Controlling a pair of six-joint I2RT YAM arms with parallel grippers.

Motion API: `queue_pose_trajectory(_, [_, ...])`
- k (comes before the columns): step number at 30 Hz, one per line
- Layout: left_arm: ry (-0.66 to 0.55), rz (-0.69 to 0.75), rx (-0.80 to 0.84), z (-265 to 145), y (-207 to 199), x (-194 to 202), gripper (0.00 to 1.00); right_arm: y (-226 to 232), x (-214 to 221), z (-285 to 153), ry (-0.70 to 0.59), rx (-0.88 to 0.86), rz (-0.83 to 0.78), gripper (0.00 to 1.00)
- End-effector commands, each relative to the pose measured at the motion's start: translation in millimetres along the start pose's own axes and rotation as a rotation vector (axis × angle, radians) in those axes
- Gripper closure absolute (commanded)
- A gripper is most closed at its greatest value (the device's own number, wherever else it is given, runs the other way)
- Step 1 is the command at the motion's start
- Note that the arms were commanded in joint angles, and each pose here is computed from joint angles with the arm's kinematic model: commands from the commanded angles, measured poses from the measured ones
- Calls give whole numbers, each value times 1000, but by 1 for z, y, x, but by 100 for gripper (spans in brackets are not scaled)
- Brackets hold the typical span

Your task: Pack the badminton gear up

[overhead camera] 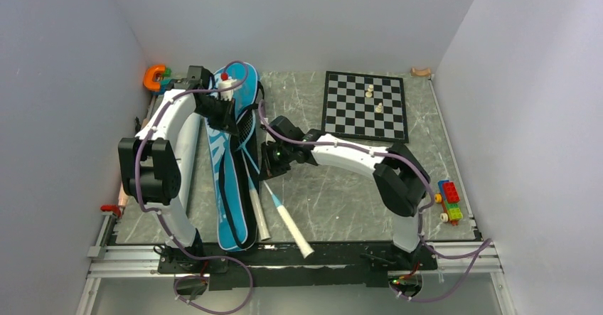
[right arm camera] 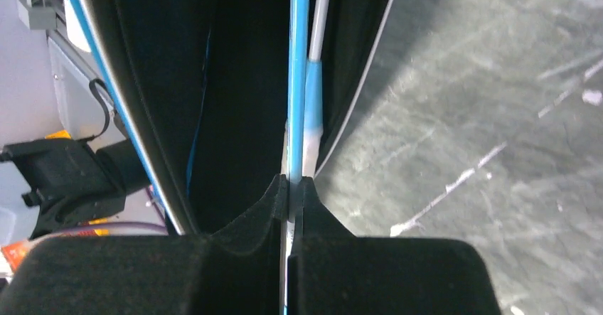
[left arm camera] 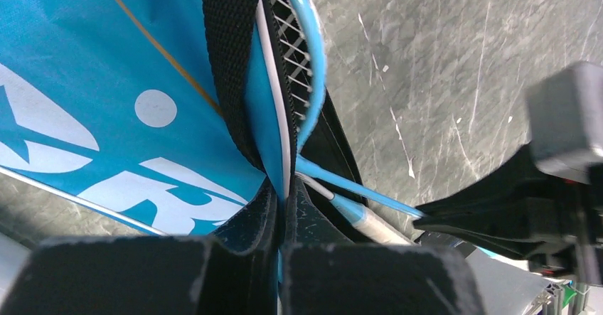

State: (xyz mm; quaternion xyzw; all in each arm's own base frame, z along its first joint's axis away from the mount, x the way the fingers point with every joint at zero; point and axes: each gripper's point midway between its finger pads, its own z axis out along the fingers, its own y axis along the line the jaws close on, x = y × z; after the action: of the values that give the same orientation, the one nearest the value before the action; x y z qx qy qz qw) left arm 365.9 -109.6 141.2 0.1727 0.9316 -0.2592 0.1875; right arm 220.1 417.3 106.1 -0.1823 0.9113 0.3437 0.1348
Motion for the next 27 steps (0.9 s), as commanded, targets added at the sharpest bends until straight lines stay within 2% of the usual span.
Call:
queue_pose_trajectory(1, [-58,100,122,-23,-48,-12,100,42,-51,9,-142,-139,-43,100])
queue_pose_trajectory(11, [-34,133,174,-25,-65,-5,100,39,-103,4,-309,-166,15,100])
queue_pose_trajectory(22, [2,204,235,-28,-90,6,100,32,-149,16,-435,-164,47,100])
queue_pose_trajectory(24, [7,204,234,-28,-89,7,100,32,-145,16,-417,-162,43,93])
queue_pose_trajectory(27, [0,203,226,-27,-88,7,100,31,-132,3,-417,-174,30,67])
